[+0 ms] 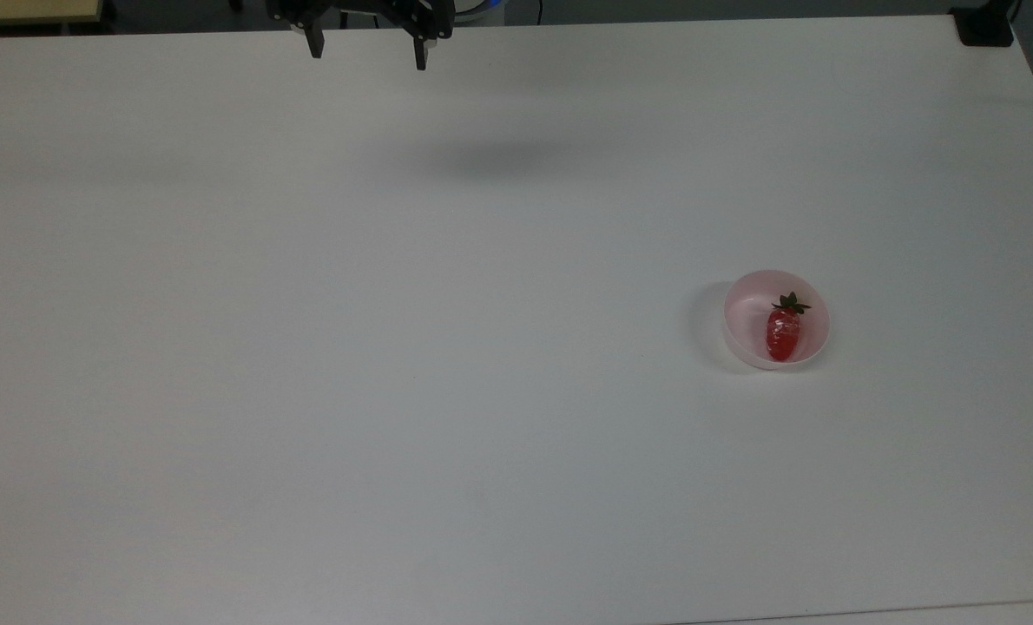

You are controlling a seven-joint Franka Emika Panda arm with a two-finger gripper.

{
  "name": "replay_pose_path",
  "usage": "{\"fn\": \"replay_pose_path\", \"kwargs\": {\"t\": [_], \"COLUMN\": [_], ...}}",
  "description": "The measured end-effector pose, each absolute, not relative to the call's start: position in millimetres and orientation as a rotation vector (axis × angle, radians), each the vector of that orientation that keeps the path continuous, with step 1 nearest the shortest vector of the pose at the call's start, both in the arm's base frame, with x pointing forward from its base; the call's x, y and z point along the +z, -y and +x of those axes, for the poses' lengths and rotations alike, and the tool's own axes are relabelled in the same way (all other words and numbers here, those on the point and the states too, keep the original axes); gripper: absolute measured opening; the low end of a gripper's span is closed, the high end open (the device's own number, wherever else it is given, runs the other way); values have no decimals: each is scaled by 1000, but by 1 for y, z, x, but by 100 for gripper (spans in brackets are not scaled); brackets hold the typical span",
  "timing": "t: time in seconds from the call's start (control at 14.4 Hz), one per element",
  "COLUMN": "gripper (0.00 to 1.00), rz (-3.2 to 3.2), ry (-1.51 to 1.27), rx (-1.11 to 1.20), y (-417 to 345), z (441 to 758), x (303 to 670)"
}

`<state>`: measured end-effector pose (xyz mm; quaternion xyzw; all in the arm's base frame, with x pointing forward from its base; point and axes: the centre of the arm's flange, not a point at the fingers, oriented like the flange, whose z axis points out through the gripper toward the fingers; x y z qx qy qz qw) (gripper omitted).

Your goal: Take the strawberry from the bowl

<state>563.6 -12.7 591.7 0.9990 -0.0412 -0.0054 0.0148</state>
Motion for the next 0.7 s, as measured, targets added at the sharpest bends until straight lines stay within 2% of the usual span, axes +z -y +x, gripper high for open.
{"fn": "replay_pose_path", "kwargs": {"t": [0.7], "gripper": [100], "rz": [3109], "ry": [119], "rx": [-37], "y": [9], "z": [567], "x": [584]}}
